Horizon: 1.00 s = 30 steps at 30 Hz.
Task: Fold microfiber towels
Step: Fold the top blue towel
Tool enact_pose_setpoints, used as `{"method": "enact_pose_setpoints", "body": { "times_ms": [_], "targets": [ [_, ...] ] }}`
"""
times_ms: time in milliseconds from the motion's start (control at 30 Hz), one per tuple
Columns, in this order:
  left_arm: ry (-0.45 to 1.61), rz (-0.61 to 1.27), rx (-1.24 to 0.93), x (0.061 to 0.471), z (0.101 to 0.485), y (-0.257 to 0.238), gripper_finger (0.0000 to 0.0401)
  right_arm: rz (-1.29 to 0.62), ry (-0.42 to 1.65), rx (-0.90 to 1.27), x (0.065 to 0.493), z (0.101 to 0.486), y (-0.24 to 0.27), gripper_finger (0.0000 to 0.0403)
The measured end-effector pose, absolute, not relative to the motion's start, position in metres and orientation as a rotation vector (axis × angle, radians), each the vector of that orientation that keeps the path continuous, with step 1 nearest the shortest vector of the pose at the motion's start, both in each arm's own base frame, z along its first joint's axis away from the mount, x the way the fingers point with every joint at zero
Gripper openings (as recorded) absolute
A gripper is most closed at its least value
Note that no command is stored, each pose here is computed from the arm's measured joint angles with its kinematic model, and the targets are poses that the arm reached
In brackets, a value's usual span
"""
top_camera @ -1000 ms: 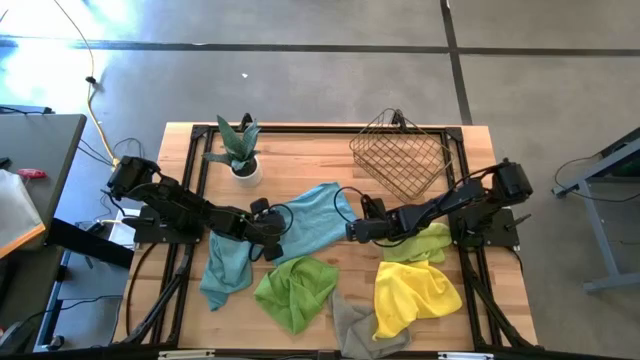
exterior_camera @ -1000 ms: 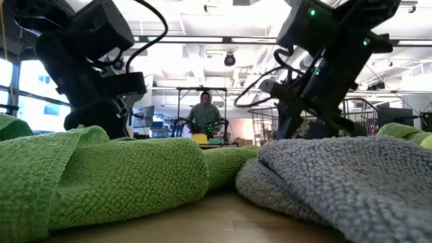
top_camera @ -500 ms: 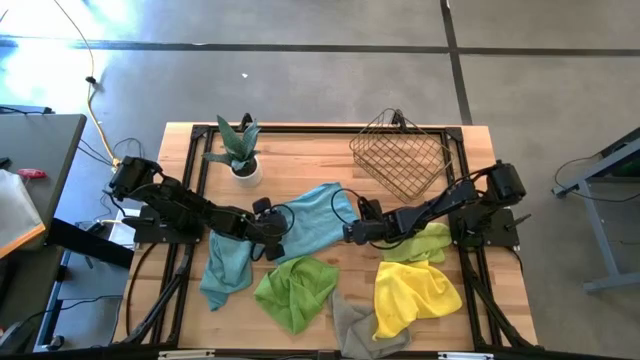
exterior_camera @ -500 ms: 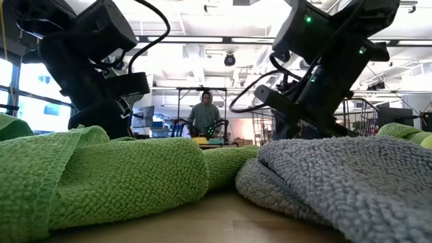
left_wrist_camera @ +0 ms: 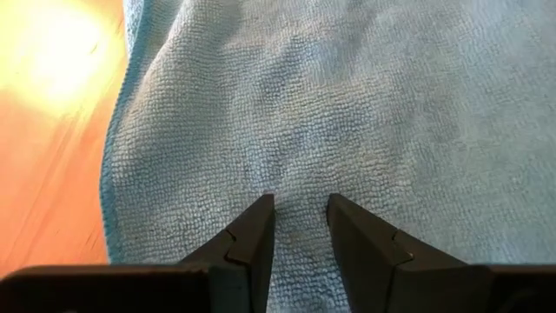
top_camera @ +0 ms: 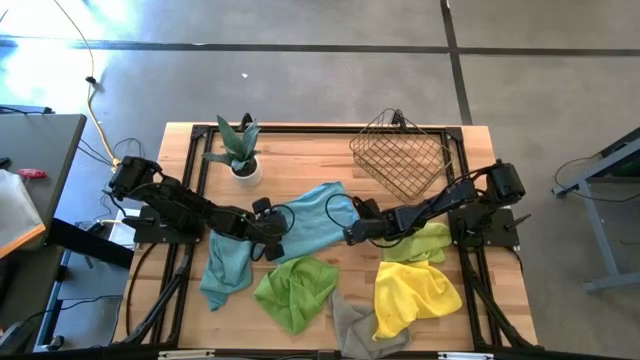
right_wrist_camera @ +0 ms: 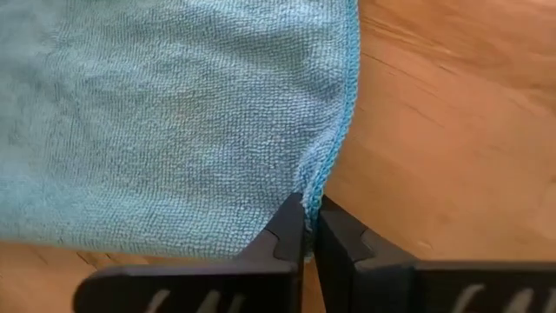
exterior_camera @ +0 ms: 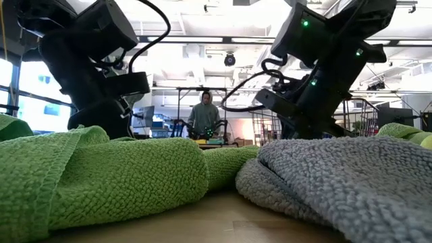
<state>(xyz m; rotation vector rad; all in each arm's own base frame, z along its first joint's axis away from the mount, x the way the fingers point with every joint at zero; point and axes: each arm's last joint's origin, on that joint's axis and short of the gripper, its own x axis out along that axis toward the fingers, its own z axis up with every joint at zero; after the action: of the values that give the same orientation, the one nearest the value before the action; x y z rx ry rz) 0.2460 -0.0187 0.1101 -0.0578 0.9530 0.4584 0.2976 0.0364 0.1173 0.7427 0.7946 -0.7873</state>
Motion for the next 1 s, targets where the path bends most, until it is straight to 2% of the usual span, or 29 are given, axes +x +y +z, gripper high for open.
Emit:
{"method": "enact_pose_setpoints", "body": {
  "times_ms": [167,567,733,1000],
  "targets": [
    [0.928,0.400,-0.091,0.248,0.121,-0.021,0.0101,-0.784,0.831,0.653,0.297,0.121,0.028,0.0002],
    [0.928,0.341,-0.194,0.248,0.125,-0.023,0.0101,-0.736,1.018,0.346,0.318,0.183,0.013,0.0001],
    [0.927,0.319,-0.246,0.248,0.125,-0.025,0.0101,-0.647,0.966,0.351,0.333,0.196,0.010,0.0000],
    [0.916,0.216,-0.277,0.247,0.132,-0.038,0.0101,-0.425,0.882,0.448,0.364,0.175,0.018,0.0000]
  ]
}}
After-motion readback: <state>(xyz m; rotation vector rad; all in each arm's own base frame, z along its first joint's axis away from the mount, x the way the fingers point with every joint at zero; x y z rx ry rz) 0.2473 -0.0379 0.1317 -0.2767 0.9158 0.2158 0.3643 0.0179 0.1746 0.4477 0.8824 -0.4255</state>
